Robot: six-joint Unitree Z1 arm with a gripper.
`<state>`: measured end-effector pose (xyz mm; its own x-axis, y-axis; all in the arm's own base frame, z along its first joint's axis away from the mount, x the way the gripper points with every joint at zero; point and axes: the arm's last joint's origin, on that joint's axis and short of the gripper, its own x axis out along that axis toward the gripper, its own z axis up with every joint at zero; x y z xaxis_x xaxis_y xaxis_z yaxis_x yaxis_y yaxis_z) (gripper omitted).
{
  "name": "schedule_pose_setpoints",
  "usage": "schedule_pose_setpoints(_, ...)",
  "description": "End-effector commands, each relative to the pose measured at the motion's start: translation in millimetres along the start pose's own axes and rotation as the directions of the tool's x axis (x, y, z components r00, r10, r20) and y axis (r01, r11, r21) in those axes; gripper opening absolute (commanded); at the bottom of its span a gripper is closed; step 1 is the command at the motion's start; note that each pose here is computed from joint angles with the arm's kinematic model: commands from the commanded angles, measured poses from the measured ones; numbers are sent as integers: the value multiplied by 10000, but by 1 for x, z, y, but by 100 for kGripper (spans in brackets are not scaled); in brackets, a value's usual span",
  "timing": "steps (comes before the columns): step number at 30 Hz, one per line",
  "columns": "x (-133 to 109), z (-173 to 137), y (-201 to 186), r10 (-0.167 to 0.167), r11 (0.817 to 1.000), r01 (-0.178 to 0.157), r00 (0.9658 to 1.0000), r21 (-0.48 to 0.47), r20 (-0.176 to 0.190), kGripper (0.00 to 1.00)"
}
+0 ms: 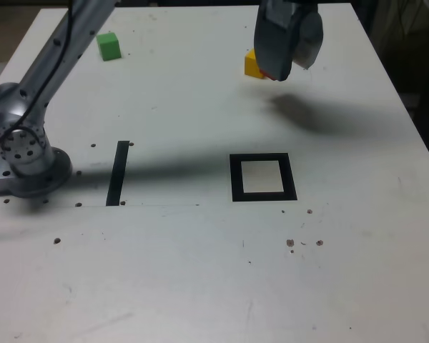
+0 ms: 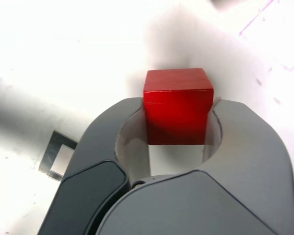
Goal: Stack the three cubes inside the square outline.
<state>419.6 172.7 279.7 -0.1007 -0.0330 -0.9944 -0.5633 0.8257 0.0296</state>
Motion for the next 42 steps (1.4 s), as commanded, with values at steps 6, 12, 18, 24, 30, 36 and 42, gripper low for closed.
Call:
schedule_pose_setpoints(6,-13,-25,-16,35,9923,-14,9999,1237,-167,32)
schedule_pose_setpoints(12,-16,-44,-25,120,9816,-45,9992,1911,-379,32)
schedule_pose_setpoints(18,-17,-67,-37,321,9664,-178,9981,2566,-518,32)
schedule_pose_setpoints(24,-16,-91,-52,494,9453,-307,9975,3247,-497,32)
schedule_pose_setpoints(30,-12,-115,-61,499,9272,-329,9981,3731,-358,32)
schedule_pose_setpoints(36,-6,-137,-71,310,9064,-278,9995,4214,-6,32)
schedule_pose_setpoints(42,1,-152,-81,117,8839,-275,9993,4669,367,32)
